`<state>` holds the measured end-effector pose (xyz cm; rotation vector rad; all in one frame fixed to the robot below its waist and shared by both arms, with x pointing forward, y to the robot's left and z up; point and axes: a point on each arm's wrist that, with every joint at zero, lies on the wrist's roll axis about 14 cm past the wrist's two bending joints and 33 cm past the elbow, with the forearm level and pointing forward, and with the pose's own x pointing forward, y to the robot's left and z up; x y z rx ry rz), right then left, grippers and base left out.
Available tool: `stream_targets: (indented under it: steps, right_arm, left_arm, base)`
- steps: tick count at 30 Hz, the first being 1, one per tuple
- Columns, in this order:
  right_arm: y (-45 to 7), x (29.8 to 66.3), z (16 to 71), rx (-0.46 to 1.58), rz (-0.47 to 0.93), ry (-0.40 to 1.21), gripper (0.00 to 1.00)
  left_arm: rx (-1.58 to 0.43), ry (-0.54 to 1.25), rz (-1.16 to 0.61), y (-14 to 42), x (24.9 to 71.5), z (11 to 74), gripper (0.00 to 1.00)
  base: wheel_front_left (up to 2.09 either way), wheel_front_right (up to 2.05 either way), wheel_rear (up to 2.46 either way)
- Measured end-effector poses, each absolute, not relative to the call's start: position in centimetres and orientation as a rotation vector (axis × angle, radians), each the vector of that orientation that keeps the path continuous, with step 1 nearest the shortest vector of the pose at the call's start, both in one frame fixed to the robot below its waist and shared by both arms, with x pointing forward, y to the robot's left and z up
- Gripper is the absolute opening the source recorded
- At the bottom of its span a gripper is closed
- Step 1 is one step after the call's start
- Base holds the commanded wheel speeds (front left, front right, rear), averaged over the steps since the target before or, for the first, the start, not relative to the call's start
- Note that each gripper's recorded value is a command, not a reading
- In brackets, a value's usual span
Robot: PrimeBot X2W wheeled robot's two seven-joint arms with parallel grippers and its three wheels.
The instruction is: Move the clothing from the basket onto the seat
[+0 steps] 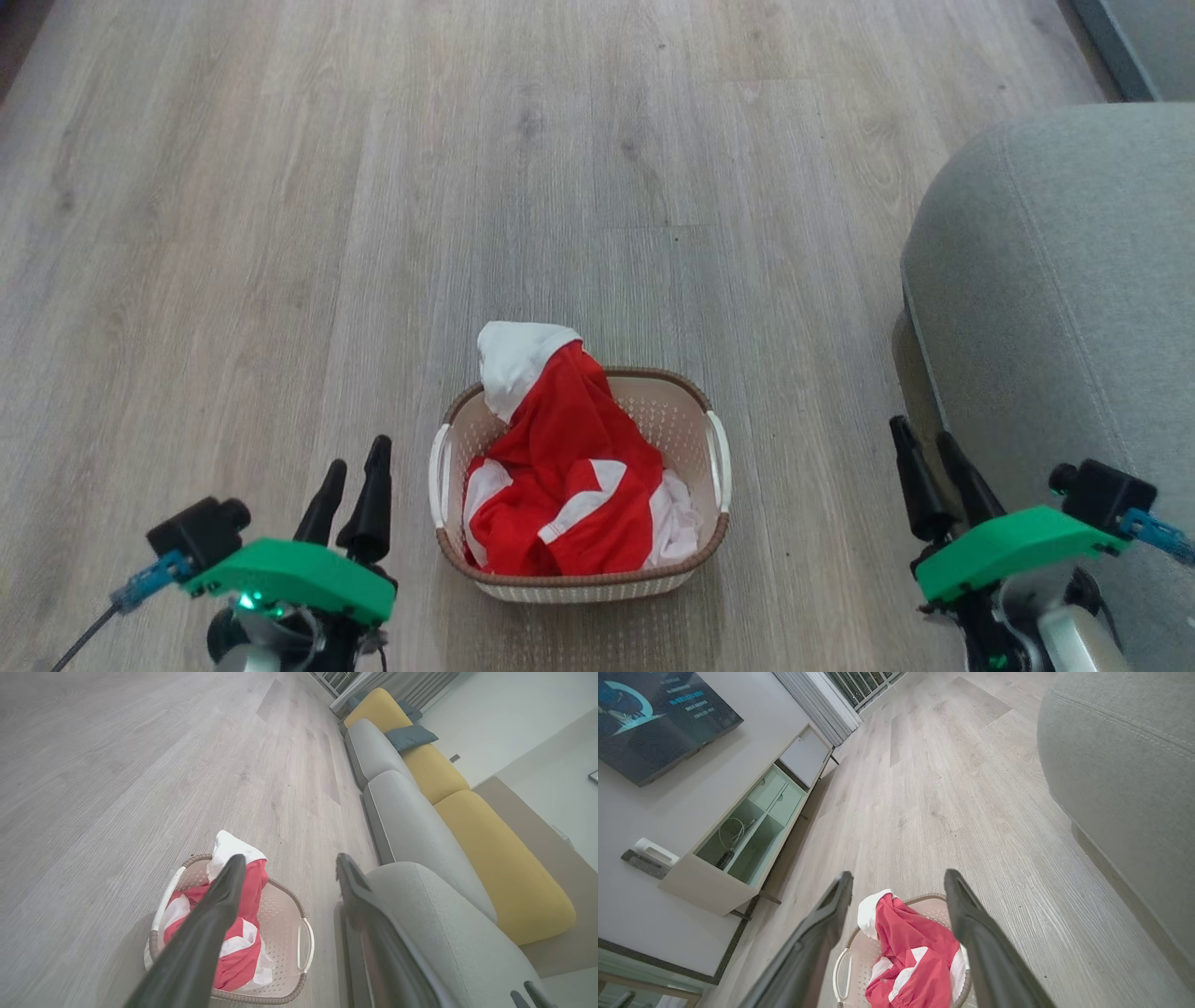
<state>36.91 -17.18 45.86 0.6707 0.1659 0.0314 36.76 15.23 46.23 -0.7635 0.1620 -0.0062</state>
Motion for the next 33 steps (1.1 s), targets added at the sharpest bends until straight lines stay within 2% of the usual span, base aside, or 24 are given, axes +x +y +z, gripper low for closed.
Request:
stream_targets:
  steps: [33]
  right_arm:
    - [-15.7, 37.1, 46.4, 0.286, 0.148, 0.12, 1.0]
  left_arm:
    - [-0.35, 0.058, -0.084, 14.3, 37.2, 48.2, 1.0]
  base:
    - [0.0, 0.0, 0.0]
